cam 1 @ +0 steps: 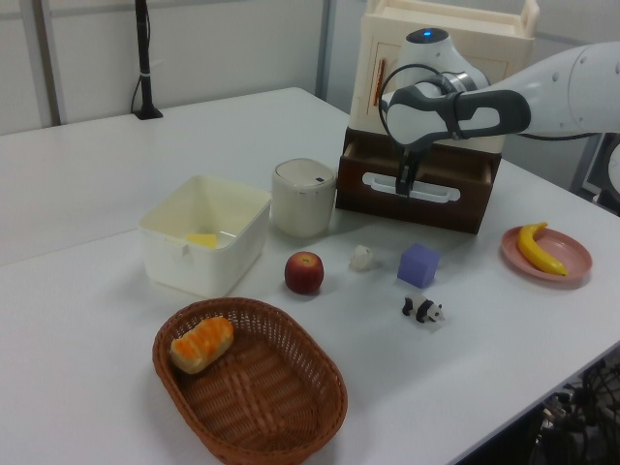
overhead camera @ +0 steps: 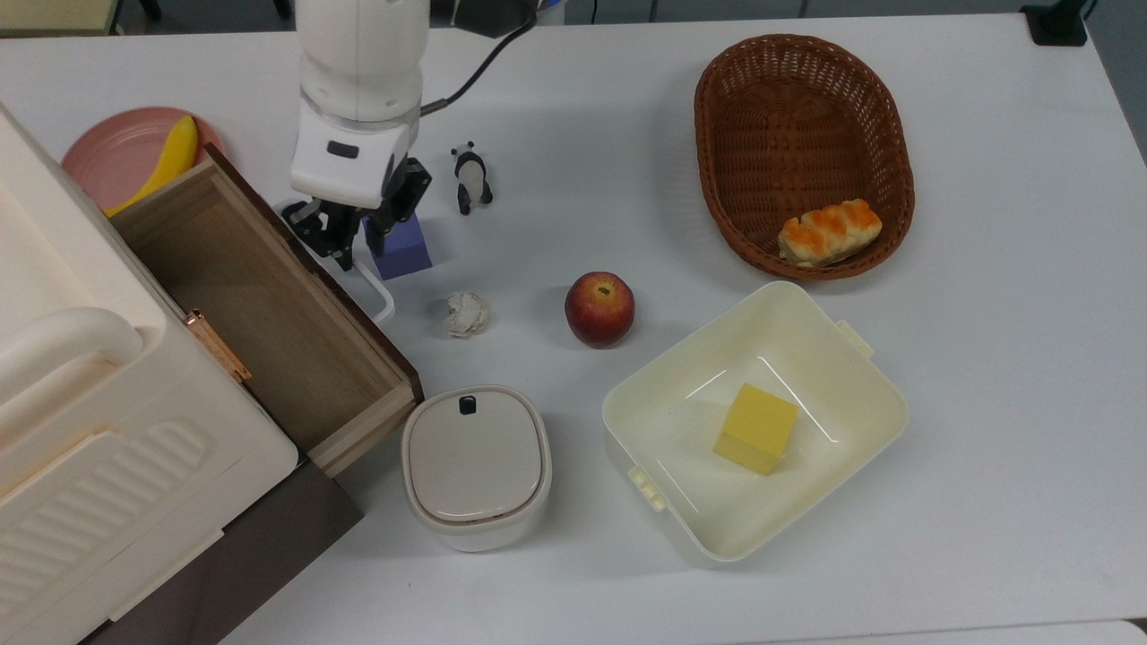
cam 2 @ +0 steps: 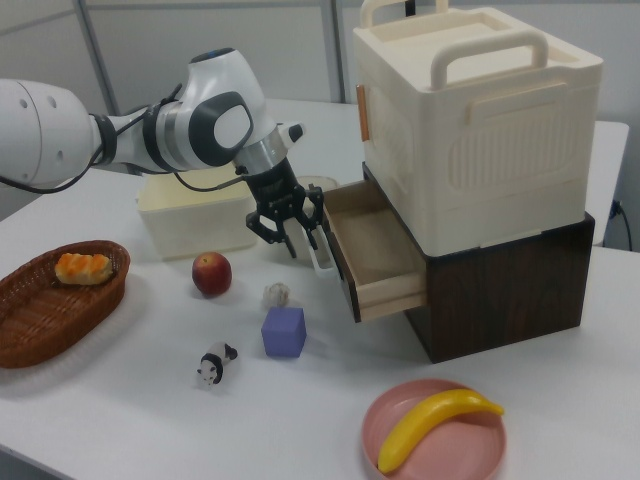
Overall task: Slide open the drawer
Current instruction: 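Open the gripper and release the drawer handle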
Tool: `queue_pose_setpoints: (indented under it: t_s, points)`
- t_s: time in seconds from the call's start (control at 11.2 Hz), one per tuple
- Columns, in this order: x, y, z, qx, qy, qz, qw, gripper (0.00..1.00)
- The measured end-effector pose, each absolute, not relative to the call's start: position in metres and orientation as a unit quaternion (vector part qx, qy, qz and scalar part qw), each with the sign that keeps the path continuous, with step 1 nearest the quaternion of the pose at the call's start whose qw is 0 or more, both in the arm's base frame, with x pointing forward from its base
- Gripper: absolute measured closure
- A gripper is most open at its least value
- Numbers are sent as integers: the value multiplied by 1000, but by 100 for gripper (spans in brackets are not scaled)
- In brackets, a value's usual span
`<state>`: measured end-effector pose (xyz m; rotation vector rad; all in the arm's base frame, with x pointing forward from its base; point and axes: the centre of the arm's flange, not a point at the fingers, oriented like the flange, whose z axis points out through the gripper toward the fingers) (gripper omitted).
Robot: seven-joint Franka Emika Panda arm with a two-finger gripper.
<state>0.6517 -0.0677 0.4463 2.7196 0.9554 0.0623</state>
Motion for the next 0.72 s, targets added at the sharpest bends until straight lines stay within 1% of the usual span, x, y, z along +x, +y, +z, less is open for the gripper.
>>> queue_pose_setpoints:
  t_s: [0.09, 0.18, 0.27, 0.54, 0.72]
  points:
    - [651, -63, 445, 936, 329, 18, 127, 46]
    - [651, -61, 445, 936, 329, 16, 126, 33]
    - [651, -61, 445, 936, 327, 16, 125, 17]
    - [651, -60, 445, 940, 317, 18, 125, 0]
    - [652, -55, 448, 940, 318, 22, 125, 0]
